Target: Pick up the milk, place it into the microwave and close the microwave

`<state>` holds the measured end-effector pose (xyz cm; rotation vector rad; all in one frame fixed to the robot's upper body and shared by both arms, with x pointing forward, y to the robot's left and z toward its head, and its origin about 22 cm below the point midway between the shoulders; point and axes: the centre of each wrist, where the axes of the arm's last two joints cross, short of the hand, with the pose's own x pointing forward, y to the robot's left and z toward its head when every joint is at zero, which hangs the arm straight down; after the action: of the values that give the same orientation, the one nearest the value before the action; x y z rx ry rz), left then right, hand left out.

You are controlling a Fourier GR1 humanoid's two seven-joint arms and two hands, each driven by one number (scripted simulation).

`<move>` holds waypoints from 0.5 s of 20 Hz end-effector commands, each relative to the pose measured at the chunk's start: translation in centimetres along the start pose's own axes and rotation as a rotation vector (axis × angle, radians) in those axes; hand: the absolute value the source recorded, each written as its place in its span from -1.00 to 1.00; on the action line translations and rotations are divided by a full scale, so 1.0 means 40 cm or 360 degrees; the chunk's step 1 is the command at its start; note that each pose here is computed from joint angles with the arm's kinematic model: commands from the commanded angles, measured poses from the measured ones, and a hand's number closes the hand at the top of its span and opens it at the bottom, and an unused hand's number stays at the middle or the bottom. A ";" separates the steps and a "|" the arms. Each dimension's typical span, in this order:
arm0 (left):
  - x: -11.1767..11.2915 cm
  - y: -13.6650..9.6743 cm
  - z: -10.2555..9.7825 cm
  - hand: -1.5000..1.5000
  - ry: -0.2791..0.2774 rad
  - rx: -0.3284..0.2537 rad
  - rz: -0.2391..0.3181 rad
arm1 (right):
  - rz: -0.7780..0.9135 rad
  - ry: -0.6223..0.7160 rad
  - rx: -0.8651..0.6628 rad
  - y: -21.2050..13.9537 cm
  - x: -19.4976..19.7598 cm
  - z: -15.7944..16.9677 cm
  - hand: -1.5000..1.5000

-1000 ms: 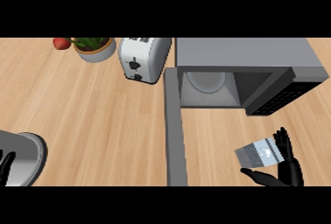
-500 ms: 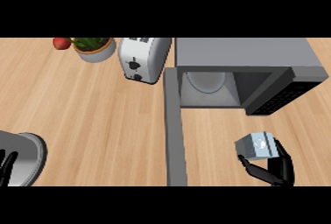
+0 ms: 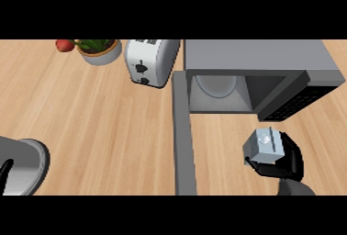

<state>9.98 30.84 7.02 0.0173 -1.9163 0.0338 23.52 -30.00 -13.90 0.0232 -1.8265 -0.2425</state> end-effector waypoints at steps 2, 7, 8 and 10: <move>-0.019 -0.023 0.013 -1.00 -0.0006 0.0000 0.0005 | -0.0140 -0.0009 0.0204 0.002 0.029 -0.090 1.00; 0.016 -0.020 0.033 -1.00 -0.0020 0.0050 -0.0030 | -0.0150 0.0001 0.0415 0.069 0.064 -0.115 1.00; -0.003 0.012 0.045 -1.00 -0.0002 0.0037 -0.0029 | -0.0146 -0.0013 0.0455 0.115 0.052 -0.054 1.00; 0.016 0.041 0.043 -1.00 -0.0004 0.0044 0.0015 | -0.0116 -0.0008 0.0476 0.113 0.084 -0.077 1.00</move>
<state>8.91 31.14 6.80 0.0333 -1.9177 0.0489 26.20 -27.32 -10.83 0.2502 -1.8510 -0.0832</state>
